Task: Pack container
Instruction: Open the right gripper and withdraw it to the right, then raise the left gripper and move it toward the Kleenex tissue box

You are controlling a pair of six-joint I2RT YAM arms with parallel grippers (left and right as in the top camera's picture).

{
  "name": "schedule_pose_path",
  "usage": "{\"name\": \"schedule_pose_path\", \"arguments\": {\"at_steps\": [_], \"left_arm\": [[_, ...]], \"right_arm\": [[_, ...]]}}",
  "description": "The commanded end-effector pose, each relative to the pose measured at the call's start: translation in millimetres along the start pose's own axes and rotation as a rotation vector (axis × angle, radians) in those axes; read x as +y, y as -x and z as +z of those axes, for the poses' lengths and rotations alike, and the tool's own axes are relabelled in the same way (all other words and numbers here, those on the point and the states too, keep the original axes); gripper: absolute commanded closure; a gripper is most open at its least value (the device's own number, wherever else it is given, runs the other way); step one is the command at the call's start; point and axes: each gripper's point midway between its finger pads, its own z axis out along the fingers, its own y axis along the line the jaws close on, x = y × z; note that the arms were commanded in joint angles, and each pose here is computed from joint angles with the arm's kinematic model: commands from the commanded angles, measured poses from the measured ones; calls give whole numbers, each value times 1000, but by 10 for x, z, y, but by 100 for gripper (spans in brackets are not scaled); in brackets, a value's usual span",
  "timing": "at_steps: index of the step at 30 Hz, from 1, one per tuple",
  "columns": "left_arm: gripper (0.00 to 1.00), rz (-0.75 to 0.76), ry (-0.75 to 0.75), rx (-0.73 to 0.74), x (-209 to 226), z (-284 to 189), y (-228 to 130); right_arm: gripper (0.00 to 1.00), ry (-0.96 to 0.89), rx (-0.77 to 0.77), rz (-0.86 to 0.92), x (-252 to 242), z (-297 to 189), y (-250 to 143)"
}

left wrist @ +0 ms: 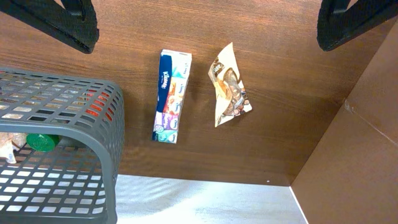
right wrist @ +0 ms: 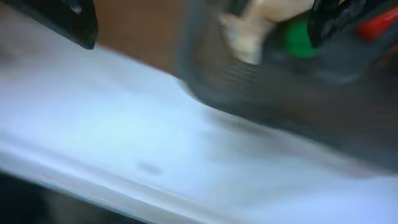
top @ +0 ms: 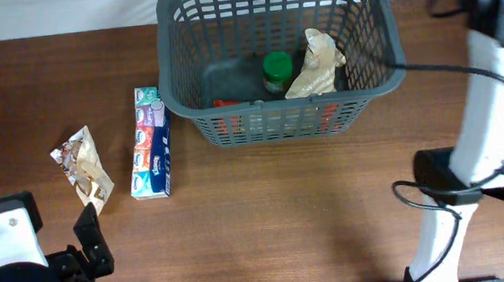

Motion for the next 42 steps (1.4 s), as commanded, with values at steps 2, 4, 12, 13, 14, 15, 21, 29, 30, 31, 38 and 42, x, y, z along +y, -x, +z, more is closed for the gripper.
{"name": "schedule_pose_path", "arguments": {"at_steps": [2, 4, 12, 13, 14, 15, 21, 29, 30, 31, 38, 42], "left_arm": [[0, 12, 5, 3, 4, 6, -4], [0, 12, 6, 2, 4, 6, -3], [0, 12, 5, 3, 4, 6, -4], [0, 12, 6, 2, 4, 6, -3], [0, 12, 6, 2, 4, 6, -3], [0, 12, 5, 3, 4, 6, -4], [0, 12, 6, 2, 4, 6, -3], [0, 19, 2, 4, 0, 5, -6], [1, 19, -11, 10, -23, 4, -17], [0, 20, -25, 18, -48, 5, -30], [0, 19, -39, 24, -72, 4, -42], [0, 19, -39, 24, -72, 4, -42]], "right_arm": [[1, -398, 86, 343, -963, -336, -387], [1, -472, 143, 445, -1206, -434, -643], [1, -574, 350, 627, -1694, -574, -1408], [1, -580, 371, 635, -1733, -560, -1476], [1, -584, 396, 645, -1767, -534, -1552], [1, -577, 422, 654, -1782, -490, -1627], [1, -536, 628, 679, -1726, -114, -2157], [1, -423, 804, 722, -1506, 350, -2747], [1, -414, 814, 726, -1486, 377, -2786], [1, -405, 828, 730, -1461, 400, -2831], [1, -390, 858, 737, -1414, 437, -2930], [1, -397, 846, 733, -1444, 467, -2922]]}}
